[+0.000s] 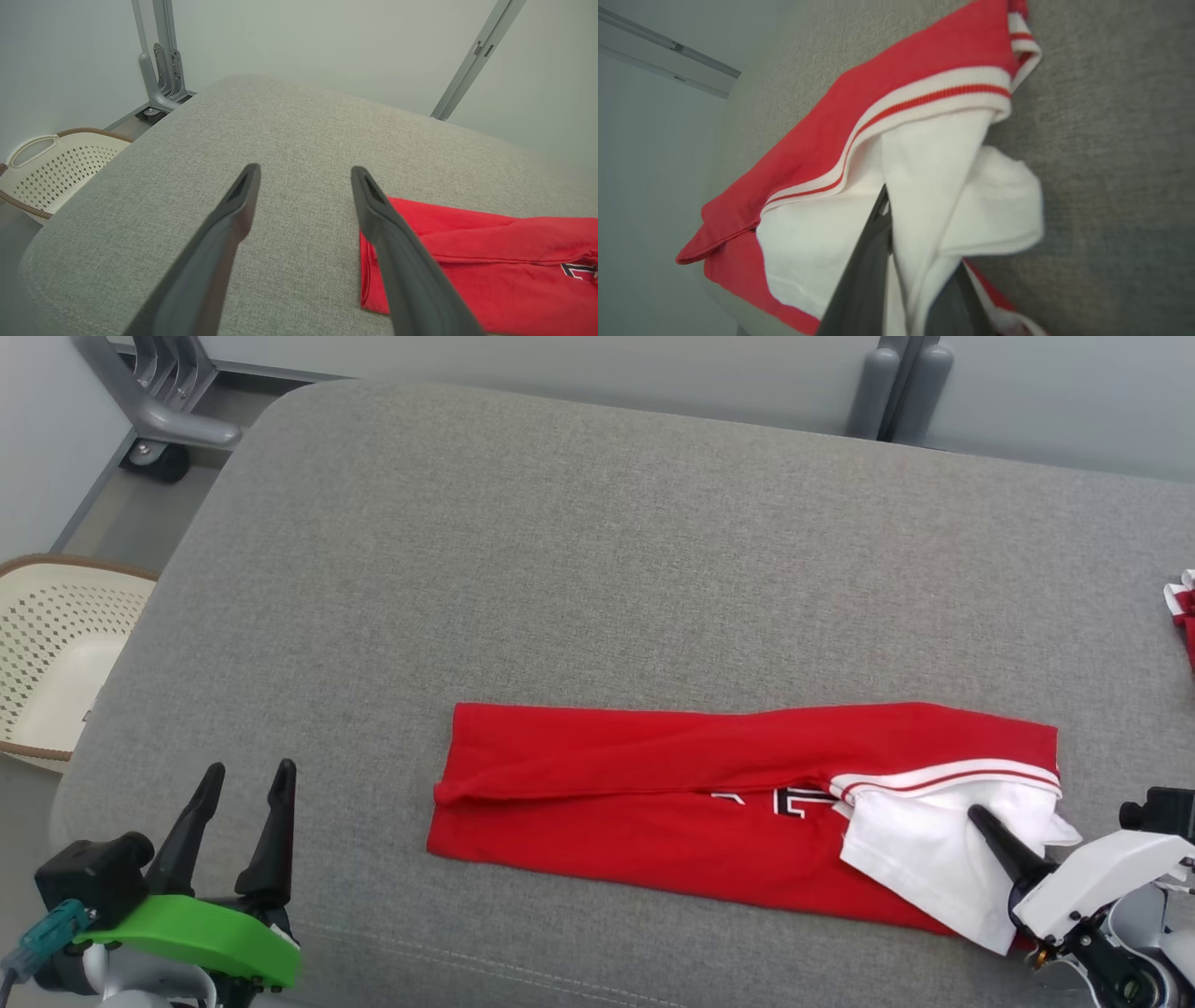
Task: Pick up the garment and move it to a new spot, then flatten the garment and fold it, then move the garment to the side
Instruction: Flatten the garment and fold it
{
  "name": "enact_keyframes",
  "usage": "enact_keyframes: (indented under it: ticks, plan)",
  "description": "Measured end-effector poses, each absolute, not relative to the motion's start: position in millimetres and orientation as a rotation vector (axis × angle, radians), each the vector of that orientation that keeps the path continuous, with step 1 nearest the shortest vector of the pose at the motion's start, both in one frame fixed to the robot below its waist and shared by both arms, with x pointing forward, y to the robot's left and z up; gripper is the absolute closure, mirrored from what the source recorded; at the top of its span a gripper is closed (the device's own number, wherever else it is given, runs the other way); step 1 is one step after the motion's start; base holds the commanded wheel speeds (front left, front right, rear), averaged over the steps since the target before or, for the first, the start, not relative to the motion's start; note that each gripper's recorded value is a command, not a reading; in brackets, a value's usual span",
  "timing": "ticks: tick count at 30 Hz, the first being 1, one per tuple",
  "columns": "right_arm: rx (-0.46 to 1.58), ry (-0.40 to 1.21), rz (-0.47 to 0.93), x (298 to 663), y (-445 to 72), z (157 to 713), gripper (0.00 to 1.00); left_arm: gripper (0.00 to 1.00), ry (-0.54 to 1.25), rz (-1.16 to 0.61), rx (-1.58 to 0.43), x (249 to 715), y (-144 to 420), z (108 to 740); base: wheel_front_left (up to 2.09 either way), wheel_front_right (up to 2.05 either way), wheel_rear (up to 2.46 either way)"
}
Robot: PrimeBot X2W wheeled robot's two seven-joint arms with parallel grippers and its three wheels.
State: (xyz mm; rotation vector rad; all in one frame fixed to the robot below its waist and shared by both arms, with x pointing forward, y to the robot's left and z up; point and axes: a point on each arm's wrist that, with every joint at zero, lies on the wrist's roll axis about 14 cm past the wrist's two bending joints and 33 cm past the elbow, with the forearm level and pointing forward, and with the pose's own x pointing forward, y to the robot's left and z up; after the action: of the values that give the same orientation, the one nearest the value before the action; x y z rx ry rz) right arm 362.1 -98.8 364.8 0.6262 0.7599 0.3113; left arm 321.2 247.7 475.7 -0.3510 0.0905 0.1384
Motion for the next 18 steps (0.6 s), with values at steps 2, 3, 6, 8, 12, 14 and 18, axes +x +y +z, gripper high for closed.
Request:
enact_keyframes:
  ticks: [2,3,6,8,12,14,18]
  plan:
    - [0.651,0.741,0.292,367.5,-104.7,367.9,1.00,0.00,0.079,0.149,-0.347,320.6,251.3,478.7,0.00,0.00,0.00]
    - [0.664,0.727,0.272,371.7,-110.4,370.0,1.00,0.00,0.078,0.155,-0.347,319.8,252.5,478.6,0.00,0.00,0.00]
    - [0.687,0.674,0.196,385.5,-138.9,377.5,1.00,0.00,0.077,0.158,-0.346,318.8,252.3,478.1,0.00,0.00,0.00]
    - [0.676,0.648,0.144,391.3,-164.0,381.3,1.00,0.00,0.076,0.153,-0.348,319.0,249.4,478.0,0.00,0.00,0.00]
    - [0.644,0.612,0.075,393.2,-204.9,390.1,1.00,0.00,0.073,0.141,-0.361,319.3,241.1,477.6,0.00,0.00,0.00]
    - [0.678,0.589,0.092,395.4,-208.0,401.6,1.00,0.00,0.069,0.141,-0.363,318.2,240.7,478.7,0.00,0.00,0.00]
    - [0.698,0.572,0.286,401.2,-174.0,439.1,1.00,0.00,0.073,0.125,-0.360,318.7,236.2,477.7,0.00,0.00,0.00]
